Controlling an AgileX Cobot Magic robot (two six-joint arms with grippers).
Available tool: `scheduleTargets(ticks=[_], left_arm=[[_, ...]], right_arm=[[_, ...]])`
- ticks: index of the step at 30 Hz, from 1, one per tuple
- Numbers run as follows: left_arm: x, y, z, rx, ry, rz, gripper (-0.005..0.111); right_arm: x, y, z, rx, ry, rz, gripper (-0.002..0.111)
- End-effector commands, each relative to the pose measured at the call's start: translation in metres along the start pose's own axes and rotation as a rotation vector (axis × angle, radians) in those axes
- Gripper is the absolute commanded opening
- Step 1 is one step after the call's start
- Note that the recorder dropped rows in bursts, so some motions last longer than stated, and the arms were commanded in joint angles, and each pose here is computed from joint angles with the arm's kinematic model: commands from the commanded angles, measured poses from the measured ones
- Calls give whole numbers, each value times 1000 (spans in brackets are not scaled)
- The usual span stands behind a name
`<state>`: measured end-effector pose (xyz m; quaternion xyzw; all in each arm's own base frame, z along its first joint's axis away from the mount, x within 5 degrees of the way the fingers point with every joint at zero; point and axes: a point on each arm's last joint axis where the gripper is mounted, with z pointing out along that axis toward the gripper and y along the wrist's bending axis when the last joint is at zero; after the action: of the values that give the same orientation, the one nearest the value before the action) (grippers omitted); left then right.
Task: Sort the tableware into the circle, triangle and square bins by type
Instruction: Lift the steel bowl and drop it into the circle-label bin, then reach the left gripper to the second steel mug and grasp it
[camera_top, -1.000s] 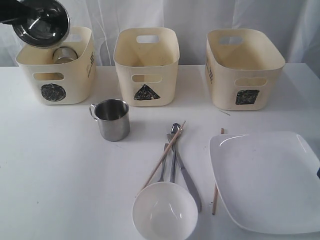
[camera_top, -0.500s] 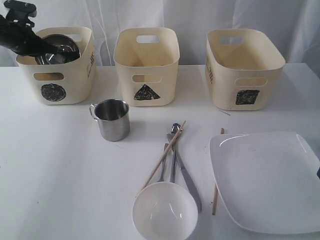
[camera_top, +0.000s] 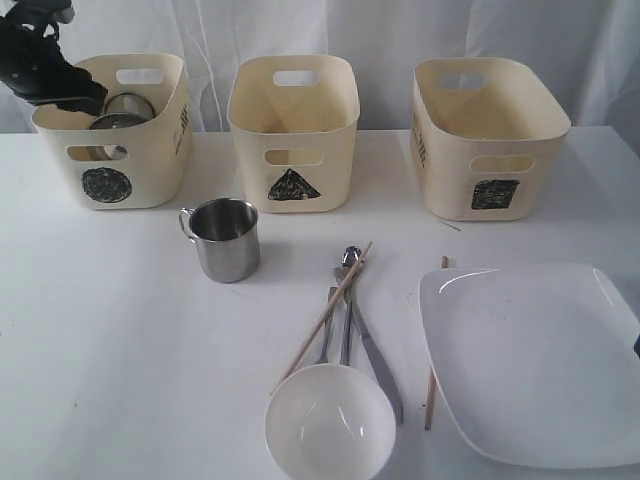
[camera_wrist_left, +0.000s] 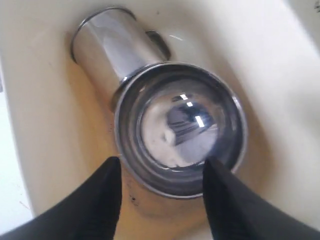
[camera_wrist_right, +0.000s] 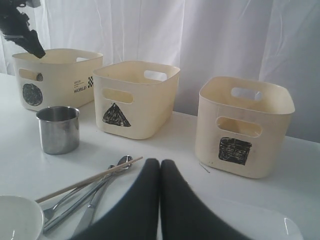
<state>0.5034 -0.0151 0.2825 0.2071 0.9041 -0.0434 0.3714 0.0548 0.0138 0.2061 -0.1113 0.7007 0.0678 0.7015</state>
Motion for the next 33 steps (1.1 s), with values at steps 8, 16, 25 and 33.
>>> scheduleTargets(ticks=[8,16,25,33], left_arm=[[-24,-69,-75,341,63,49,51],[2,-137,-43,477,261,147,55],[7,-162,-28,378,269,283,55],[10,-164,-12,400,258,315,55]], right_arm=[[1,0,0,5,-6,0,0],[1,0,0,5,-6,0,0],[1,0,0,5,-6,0,0],[1,0,0,5,-6,0,0]])
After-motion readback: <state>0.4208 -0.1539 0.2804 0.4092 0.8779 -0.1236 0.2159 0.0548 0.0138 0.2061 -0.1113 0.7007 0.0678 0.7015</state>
